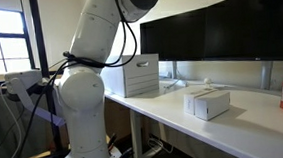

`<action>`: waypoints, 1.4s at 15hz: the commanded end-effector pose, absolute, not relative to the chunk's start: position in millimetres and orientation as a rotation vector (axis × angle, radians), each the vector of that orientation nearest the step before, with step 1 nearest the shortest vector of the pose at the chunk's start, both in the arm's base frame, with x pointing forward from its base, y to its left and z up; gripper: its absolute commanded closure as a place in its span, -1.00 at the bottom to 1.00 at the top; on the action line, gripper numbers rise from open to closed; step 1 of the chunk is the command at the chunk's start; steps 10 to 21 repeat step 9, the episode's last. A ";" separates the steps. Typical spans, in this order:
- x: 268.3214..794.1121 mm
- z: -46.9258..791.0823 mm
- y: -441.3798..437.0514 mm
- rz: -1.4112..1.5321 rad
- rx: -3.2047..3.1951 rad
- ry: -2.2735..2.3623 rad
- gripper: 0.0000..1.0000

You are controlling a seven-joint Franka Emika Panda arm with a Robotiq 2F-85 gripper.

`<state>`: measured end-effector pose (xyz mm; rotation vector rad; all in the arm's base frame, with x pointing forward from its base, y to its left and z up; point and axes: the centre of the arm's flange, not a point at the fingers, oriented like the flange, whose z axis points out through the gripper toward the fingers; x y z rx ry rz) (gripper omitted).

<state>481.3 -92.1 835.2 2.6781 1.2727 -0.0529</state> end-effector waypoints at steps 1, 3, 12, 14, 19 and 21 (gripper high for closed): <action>419.5 792.2 -70.0 -0.049 2.703 1.276 -1.00; 463.7 845.6 -79.1 -0.054 2.688 1.288 -1.00; 460.0 848.5 -75.9 -0.049 2.685 1.293 -1.00; 460.0 848.5 -75.9 -0.049 2.685 1.293 -1.00; 460.0 848.5 -75.9 -0.049 2.685 1.293 -1.00; 460.0 848.5 -75.9 -0.049 2.685 1.293 -1.00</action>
